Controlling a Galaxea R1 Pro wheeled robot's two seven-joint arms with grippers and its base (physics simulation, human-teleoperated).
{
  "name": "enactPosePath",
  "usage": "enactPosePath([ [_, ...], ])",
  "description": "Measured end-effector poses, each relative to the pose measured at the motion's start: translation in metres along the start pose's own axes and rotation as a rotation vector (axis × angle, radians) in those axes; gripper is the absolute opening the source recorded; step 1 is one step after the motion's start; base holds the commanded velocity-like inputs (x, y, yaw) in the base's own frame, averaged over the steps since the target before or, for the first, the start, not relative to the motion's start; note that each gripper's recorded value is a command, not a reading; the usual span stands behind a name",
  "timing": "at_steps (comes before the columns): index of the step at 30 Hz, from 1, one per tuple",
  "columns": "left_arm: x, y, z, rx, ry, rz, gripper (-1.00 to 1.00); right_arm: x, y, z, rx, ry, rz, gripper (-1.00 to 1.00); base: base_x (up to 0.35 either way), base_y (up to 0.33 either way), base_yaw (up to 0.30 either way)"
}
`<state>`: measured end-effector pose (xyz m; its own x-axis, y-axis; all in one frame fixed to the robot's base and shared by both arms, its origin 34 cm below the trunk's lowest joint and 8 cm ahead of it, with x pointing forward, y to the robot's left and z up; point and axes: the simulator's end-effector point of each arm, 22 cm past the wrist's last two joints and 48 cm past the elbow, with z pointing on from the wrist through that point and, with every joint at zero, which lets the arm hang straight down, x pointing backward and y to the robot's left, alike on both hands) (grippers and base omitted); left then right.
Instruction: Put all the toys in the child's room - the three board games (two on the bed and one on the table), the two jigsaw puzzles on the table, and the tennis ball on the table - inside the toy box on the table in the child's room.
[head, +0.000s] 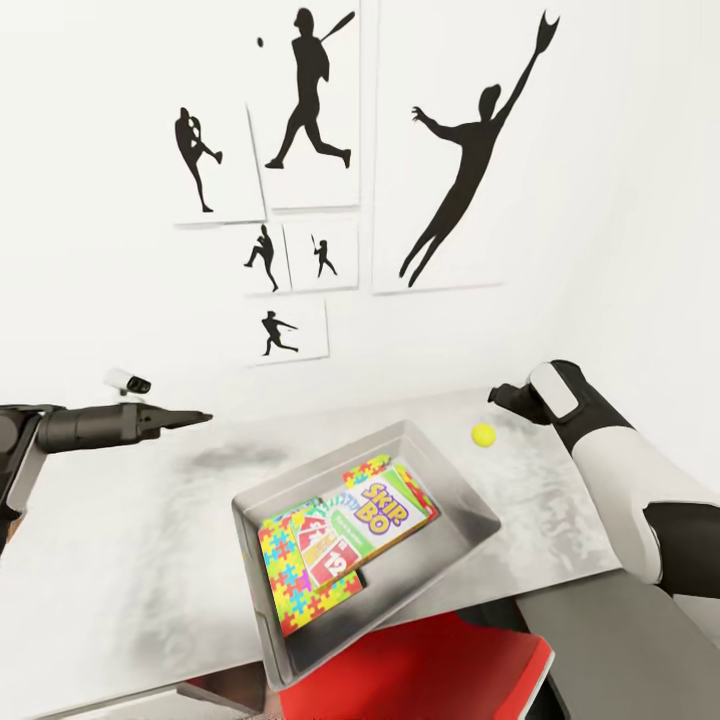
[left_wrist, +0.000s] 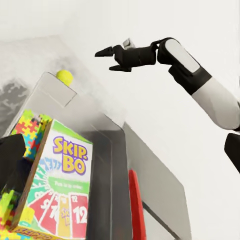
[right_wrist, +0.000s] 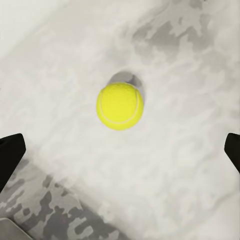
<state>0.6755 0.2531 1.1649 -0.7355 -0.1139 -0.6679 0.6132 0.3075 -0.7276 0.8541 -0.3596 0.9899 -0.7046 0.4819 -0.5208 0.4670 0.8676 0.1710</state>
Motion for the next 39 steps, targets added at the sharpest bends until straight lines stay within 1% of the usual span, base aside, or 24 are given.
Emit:
enactPosePath([
  [1, -0.008, -0.003, 0.000, 0.001, -0.005, 0.016, 1.00, 0.000, 0.000, 0.001, 0.000, 0.000, 0.000, 1.00, 0.000, 0.000, 0.000],
  [2, -0.021, -0.008, 0.000, 0.004, -0.012, 0.044, 1.00, -0.001, 0.002, 0.001, -0.002, -0.002, -0.001, 1.00, 0.000, 0.000, 0.000],
  [6, -0.041, -0.016, 0.001, 0.010, -0.025, 0.088, 1.00, -0.005, 0.006, 0.001, -0.007, -0.007, -0.002, 1.00, 0.000, 0.000, 0.000],
  [9, -0.063, -0.026, 0.003, 0.020, -0.039, 0.132, 1.00, -0.009, 0.008, 0.001, -0.008, -0.012, -0.003, 1.00, 0.000, 0.000, 0.000],
  [11, -0.068, -0.028, 0.004, 0.024, -0.041, 0.143, 1.00, -0.010, 0.009, 0.002, -0.009, -0.012, -0.003, 1.00, 0.000, 0.000, 0.000],
  [17, -0.071, -0.026, 0.007, 0.027, -0.041, 0.146, 1.00, -0.012, 0.009, 0.005, -0.008, -0.013, -0.003, 1.00, 0.000, 0.000, 0.000],
  [24, -0.069, -0.020, 0.009, 0.027, -0.036, 0.136, 1.00, -0.015, 0.012, 0.008, -0.008, -0.013, -0.003, 1.00, 0.000, 0.000, 0.000],
  [39, -0.062, -0.006, 0.013, 0.022, -0.025, 0.113, 1.00, -0.005, 0.009, 0.023, 0.003, 0.007, -0.006, 1.00, 0.000, 0.000, 0.000],
])
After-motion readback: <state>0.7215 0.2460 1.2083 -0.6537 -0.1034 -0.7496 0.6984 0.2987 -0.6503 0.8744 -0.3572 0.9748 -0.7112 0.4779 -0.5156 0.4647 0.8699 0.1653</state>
